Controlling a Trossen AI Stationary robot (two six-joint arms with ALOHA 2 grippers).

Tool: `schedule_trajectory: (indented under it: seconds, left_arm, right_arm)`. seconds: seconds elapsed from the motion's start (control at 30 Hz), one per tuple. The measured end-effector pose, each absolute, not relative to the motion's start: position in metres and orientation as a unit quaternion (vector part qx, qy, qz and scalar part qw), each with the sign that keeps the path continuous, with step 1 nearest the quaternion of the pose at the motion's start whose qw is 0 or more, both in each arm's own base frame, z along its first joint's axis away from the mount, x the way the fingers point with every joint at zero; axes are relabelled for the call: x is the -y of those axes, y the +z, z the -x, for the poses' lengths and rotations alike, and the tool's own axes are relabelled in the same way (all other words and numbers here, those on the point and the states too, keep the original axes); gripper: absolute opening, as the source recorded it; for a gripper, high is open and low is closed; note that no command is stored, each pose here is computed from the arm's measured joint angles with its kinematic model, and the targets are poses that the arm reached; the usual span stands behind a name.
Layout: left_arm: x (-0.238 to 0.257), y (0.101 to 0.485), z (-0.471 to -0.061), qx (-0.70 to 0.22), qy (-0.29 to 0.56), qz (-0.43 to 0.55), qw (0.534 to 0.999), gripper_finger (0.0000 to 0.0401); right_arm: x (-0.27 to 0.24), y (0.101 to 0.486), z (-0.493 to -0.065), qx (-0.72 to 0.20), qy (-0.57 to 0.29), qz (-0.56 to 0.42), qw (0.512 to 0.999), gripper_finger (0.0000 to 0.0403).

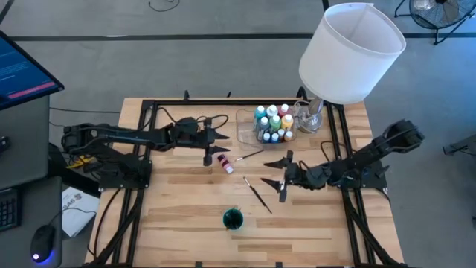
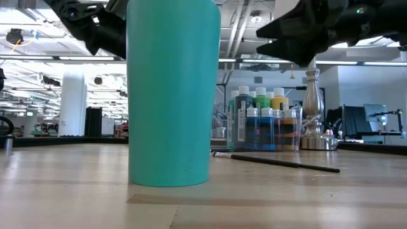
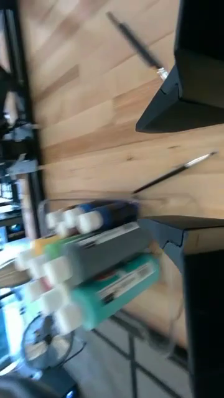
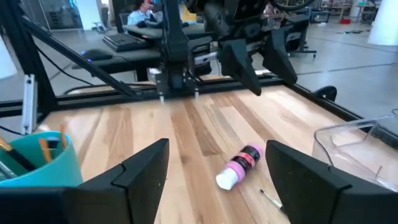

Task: Pick & Place Paint Supplies
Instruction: Put the silver paintbrush into the green cup

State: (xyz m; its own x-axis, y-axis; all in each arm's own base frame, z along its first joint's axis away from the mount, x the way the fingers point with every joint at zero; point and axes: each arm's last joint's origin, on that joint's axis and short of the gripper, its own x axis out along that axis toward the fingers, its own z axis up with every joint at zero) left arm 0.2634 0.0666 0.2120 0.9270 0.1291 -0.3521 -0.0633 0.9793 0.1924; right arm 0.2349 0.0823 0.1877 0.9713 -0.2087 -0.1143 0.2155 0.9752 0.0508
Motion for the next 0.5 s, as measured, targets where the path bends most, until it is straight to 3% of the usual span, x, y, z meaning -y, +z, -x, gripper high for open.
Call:
schedule_trajectory:
  seconds: [0.23, 0.5]
  left_arm:
    - [-0.064, 0.206, -0.261, -0.185, 0.051, -0.063, 0.979, 0.0121]
    - [-0.061, 0.210, -0.263, -0.160, 0.050, -0.050, 0.985, 0.0121]
  right_arm:
    - [-0.075, 0.182, -0.245, -0.029, -0.123, -0.066, 0.990, 0.0260]
    - [-0.091, 0.156, -0.250, -0.079, -0.050, -0.135, 0.986, 0.0260]
